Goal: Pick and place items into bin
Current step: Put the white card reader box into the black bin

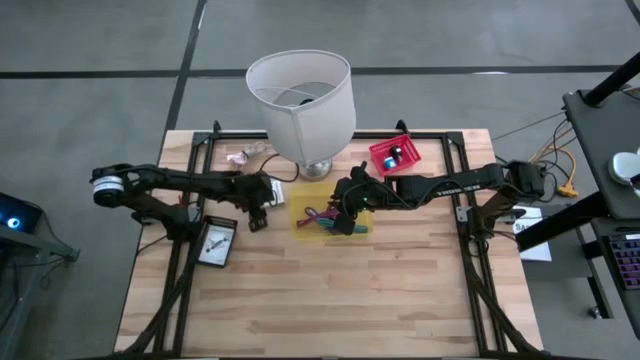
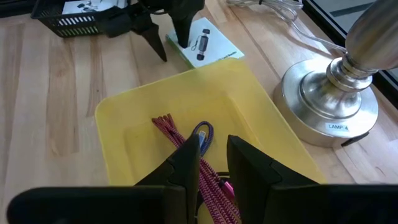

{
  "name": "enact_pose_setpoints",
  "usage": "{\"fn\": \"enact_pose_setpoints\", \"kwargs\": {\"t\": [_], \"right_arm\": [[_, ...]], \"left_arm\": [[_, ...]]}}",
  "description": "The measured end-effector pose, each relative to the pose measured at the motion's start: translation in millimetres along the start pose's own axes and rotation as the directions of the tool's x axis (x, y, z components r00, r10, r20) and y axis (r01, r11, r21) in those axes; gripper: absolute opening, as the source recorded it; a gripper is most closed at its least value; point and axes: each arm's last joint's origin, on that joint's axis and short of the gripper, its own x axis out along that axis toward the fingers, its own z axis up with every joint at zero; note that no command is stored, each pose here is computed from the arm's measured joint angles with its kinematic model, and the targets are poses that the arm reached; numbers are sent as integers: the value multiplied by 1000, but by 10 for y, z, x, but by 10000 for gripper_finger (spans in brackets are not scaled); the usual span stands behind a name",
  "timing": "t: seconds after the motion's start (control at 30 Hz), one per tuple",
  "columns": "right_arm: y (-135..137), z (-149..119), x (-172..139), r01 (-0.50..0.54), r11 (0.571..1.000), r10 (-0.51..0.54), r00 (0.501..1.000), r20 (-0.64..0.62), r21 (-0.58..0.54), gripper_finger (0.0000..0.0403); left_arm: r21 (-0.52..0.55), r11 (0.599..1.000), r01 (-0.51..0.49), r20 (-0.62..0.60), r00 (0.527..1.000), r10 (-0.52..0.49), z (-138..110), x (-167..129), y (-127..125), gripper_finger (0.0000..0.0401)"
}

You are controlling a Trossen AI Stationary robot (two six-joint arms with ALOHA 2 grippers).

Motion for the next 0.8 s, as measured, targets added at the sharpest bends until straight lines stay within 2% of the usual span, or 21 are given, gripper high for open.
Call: {"fn": "enact_pose_setpoints", "kwargs": {"t": [0.13,0.37,0.53,0.8], "right_arm": [[-2,-10,3,1,1000,-1,1000,-5,-5,73],[-2,-11,3,0,999,-1,1000,-4,-35,70],[-3,-16,4,0,999,-1,1000,-6,-51,64],[-3,-16,4,0,998,-1,1000,-6,-58,63]], "left_arm": [[1,1000,9,-40,999,-9,-9,76,8,129],[-1,1000,-24,-23,999,24,-1,56,13,17],[-13,1000,-24,19,1000,24,16,-18,10,10],[-157,988,-1,109,994,19,-14,-270,-3,2]]}}
